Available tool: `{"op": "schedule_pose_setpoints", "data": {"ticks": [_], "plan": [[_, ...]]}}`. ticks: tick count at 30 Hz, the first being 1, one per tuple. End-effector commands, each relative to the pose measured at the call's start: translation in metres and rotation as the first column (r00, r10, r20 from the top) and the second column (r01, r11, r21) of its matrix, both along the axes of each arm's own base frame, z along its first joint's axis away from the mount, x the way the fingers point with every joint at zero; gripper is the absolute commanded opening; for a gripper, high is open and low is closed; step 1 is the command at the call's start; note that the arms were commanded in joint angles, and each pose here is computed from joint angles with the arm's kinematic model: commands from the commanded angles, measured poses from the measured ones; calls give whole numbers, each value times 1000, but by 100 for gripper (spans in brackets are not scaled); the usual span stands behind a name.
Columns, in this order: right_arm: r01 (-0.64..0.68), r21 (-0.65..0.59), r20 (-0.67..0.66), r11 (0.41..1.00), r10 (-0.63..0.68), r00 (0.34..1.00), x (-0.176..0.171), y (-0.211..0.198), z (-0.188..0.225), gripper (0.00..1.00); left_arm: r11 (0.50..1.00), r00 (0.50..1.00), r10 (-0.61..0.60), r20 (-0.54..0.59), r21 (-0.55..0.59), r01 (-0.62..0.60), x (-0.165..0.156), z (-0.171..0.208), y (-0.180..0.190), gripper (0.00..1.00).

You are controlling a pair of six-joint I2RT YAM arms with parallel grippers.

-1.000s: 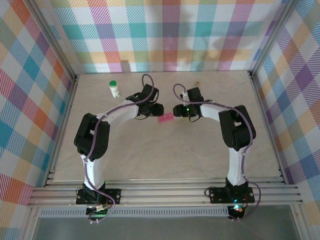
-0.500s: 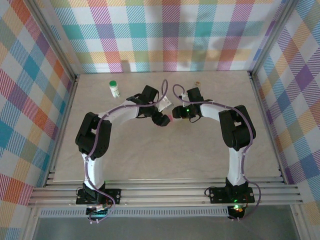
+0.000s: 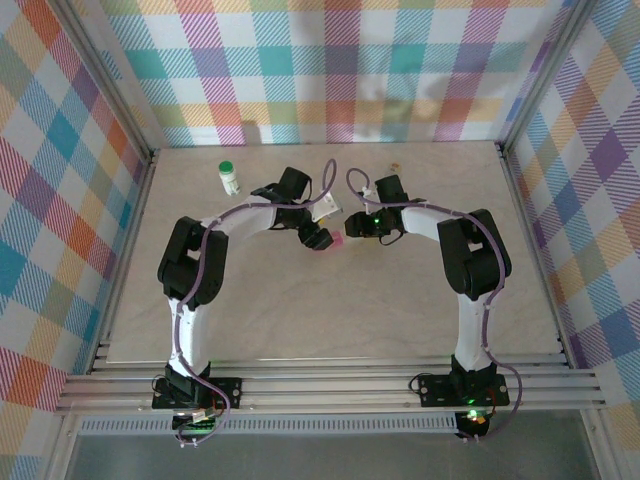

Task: Sort the pills into containers

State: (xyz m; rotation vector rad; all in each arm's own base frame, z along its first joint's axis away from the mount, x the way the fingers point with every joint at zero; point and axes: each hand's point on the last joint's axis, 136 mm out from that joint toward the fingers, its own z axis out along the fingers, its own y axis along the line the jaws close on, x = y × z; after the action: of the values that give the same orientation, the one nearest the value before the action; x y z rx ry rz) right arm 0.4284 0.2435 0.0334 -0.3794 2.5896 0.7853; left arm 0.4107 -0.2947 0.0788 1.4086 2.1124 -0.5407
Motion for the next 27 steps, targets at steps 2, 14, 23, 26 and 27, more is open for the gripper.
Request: {"op": "schedule_pose_setpoints", "data": {"ticks": [2, 14, 23, 26, 27], "plan": [[-7, -40, -148, 999, 1, 989, -28, -11, -41, 44, 999, 1000, -25, -15, -22, 24, 0, 3, -4, 71], [3, -32, -161, 999, -9, 987, -29, -13, -42, 40, 997, 999, -26, -31, 65, 28, 0, -16, 6, 71], [3, -28, -168, 1000, -8, 986, -29, -13, -44, 39, 991, 998, -57, -36, 122, 61, 0, -26, 5, 71], [4, -29, -167, 1000, -9, 986, -29, -14, -43, 39, 990, 997, -65, -39, 125, 70, -2, -26, 0, 70], [2, -30, -164, 1000, -7, 986, -29, -14, -43, 39, 989, 997, -69, -41, 126, 73, -2, -27, -1, 70]]}}
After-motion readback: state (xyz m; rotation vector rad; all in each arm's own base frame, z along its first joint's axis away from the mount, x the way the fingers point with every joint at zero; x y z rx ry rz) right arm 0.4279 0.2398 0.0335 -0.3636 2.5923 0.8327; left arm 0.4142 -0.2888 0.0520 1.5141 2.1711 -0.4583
